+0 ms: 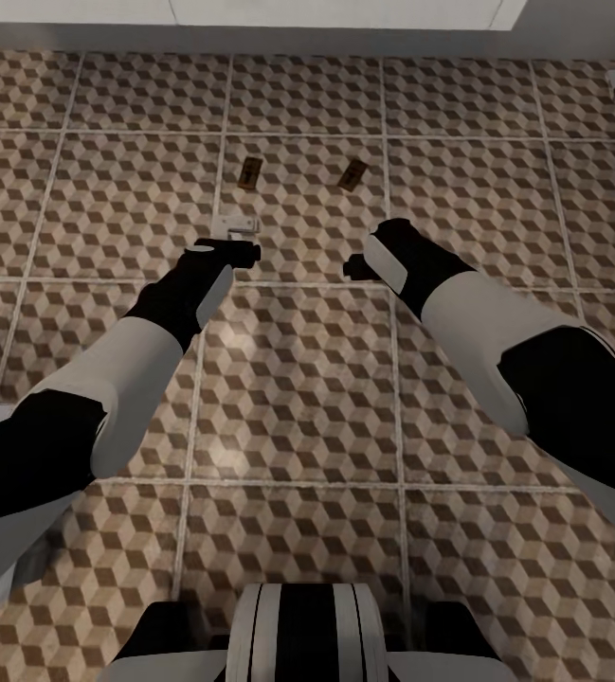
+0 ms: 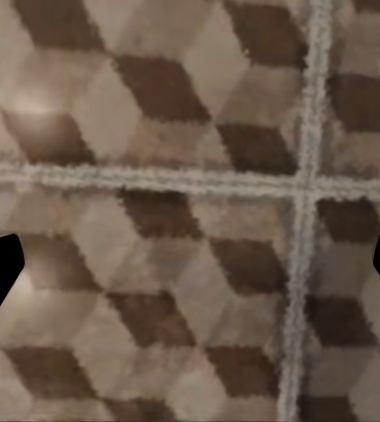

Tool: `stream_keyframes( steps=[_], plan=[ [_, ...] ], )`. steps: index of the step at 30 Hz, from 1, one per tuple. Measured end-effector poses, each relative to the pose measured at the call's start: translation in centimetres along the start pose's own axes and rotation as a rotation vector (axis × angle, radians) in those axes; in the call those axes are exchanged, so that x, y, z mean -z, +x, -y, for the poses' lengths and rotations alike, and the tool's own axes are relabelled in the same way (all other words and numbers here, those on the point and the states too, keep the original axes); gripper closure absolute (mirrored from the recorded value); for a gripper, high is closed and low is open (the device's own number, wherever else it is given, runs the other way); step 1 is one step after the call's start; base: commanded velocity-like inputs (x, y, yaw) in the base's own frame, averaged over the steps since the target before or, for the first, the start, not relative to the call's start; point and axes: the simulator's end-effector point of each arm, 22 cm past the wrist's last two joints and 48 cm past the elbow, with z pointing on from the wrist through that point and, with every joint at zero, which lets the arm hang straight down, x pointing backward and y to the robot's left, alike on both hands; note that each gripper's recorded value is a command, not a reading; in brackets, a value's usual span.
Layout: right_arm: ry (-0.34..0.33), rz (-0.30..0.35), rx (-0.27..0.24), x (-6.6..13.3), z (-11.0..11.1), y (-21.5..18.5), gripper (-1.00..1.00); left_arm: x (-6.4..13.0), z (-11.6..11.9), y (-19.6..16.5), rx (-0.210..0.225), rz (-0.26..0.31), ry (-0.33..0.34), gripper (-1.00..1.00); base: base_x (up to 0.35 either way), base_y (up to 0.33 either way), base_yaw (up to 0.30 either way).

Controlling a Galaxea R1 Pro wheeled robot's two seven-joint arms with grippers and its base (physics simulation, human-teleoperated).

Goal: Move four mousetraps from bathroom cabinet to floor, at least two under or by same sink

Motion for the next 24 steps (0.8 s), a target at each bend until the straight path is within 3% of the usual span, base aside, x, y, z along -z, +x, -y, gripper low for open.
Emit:
stream_keyframes(
  steps=[24],
  plan=[
    [0.0, 0.002, 0.0, 0.04, -0.01, -0.08, -1.0, 0.08, -0.03, -0.19, -0.001, 0.003, 0.0, -1.0, -0.075, -0.005, 0.0]
  ],
)
